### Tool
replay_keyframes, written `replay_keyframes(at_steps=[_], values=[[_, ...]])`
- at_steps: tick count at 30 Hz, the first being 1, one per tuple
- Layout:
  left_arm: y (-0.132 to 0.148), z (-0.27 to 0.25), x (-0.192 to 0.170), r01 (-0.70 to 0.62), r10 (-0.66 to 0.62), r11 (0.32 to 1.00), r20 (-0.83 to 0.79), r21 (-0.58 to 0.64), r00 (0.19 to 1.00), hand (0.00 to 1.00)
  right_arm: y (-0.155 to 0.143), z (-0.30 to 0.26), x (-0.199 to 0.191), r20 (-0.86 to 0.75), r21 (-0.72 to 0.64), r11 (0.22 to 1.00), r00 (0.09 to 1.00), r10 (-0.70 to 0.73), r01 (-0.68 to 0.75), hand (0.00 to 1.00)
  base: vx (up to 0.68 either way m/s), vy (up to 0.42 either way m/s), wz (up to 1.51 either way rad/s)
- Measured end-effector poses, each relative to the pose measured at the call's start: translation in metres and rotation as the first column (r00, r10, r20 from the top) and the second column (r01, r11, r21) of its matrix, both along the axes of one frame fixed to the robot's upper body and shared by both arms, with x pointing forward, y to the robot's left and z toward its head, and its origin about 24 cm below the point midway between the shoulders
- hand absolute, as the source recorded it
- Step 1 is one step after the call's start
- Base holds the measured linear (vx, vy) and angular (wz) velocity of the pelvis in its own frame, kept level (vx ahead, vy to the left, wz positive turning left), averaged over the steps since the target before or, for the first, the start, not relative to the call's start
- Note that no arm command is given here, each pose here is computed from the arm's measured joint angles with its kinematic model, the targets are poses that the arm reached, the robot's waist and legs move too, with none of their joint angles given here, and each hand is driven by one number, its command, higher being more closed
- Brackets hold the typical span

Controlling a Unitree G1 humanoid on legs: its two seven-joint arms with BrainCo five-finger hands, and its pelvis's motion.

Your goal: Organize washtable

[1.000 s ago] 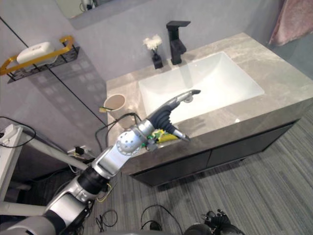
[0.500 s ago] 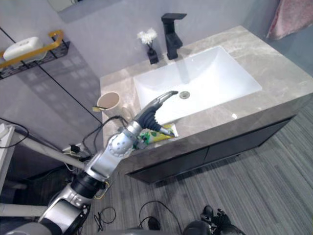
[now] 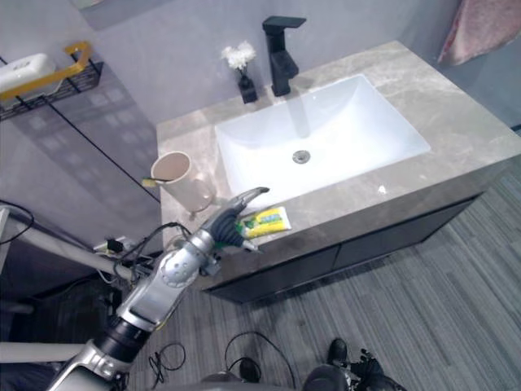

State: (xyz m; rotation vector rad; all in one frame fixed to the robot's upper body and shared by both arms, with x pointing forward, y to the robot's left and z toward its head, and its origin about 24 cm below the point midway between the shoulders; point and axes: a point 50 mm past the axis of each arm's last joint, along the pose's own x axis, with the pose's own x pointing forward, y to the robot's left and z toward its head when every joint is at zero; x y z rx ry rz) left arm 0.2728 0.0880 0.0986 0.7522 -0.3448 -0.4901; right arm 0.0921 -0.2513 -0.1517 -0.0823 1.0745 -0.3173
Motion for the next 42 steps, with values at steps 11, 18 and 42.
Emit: replay_keyframes(at_steps=[11,18,42], values=[[0.013,-0.004,0.000,-0.079,0.078,0.996,0.031,0.038,0.997,0.00,0.003,0.002,0.006,0.025,-0.006,0.999,0.999,0.035,-0.035,0.00,0.02,-0.008,-0.02],[0.015,-0.007,-0.001,-0.106,0.104,0.993,0.046,0.058,0.994,0.00,0.003,0.003,0.008,0.033,-0.009,0.999,0.998,0.047,-0.046,0.00,0.00,-0.005,-0.01],[0.017,-0.003,0.003,-0.146,0.020,0.943,0.387,0.300,0.922,1.00,0.001,0.015,0.029,0.127,-0.091,0.989,0.984,0.125,-0.114,0.00,0.00,-0.002,-0.02]])
